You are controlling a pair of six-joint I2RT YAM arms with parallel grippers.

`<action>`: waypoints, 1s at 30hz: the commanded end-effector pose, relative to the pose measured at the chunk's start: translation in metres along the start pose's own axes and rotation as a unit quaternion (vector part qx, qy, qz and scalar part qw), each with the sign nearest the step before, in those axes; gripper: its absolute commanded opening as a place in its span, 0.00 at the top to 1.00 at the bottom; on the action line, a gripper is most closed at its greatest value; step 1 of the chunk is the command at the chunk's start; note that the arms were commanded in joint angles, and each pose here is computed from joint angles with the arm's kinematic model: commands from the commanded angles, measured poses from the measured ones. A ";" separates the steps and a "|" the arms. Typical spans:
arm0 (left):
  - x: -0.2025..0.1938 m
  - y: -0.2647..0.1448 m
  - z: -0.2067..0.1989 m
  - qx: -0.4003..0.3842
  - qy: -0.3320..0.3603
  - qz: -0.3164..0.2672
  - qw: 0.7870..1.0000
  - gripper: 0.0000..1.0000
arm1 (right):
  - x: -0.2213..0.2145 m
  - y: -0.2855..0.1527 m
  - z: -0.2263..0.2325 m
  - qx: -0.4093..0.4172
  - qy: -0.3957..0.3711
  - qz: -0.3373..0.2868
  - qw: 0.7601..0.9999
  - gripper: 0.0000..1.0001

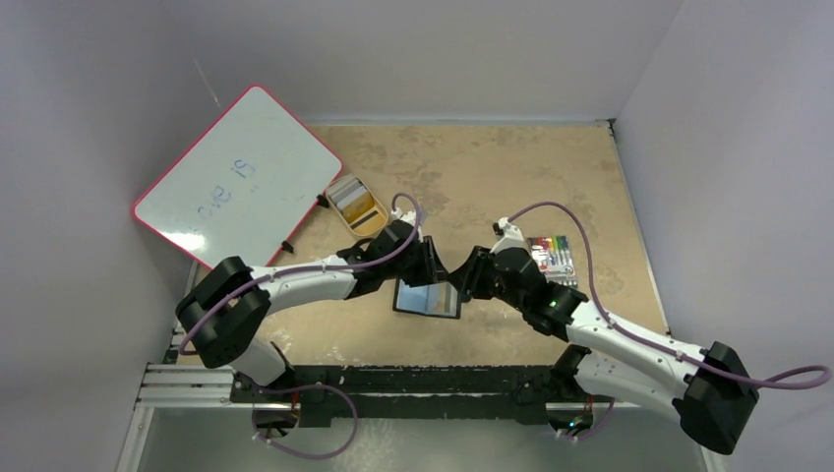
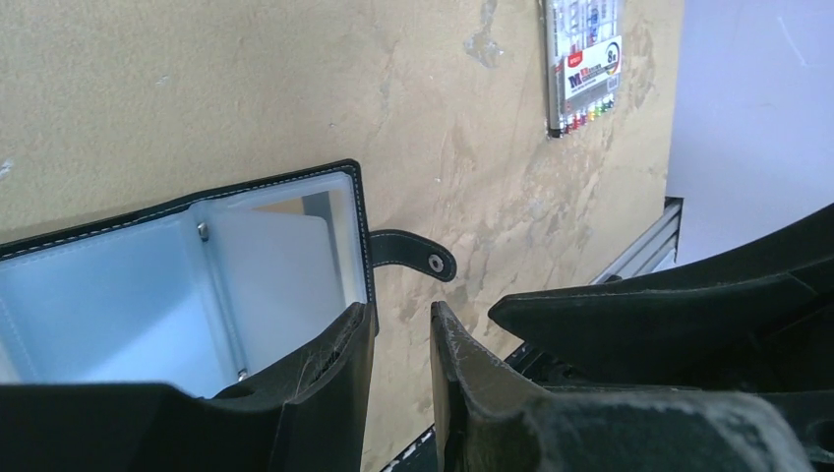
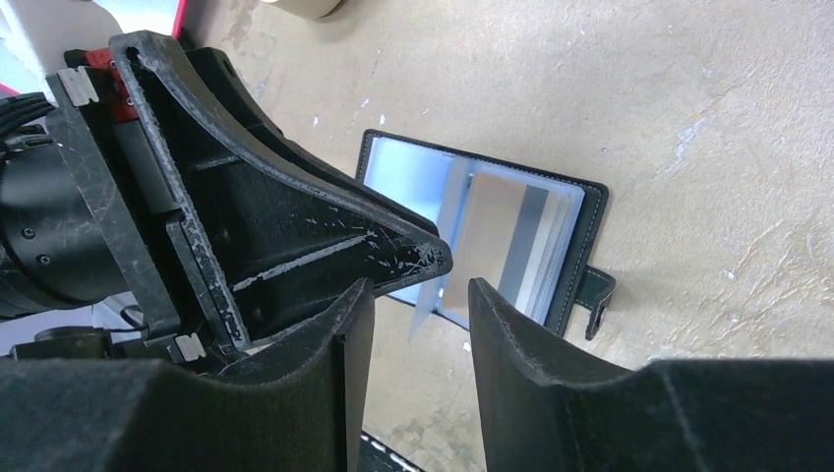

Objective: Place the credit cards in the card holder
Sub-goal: Pick up the credit card from the storage box.

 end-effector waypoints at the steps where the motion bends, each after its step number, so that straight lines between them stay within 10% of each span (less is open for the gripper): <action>1: 0.003 -0.006 -0.024 -0.059 -0.001 -0.010 0.998 0.73 | 0.018 -0.005 0.005 -0.001 -0.002 -0.024 1.000 0.57; 20: 0.041 -0.022 0.031 0.105 0.054 -0.087 0.989 0.74 | 0.009 0.021 0.029 0.063 -0.006 -0.005 0.998 0.67; 30: 0.122 -0.084 0.040 0.179 0.134 -0.165 0.961 0.61 | -0.028 0.049 0.012 0.039 -0.023 0.046 0.998 0.68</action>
Point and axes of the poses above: each gripper's point midway between its finger pads, its own y axis out along the fingers, its own z axis along the line the jaws close on, x = y × z, the point moved 2 cm from there along -y, back along the fingers, and after that the axes turned 15 degrees about -y, right-handed, at the moved point
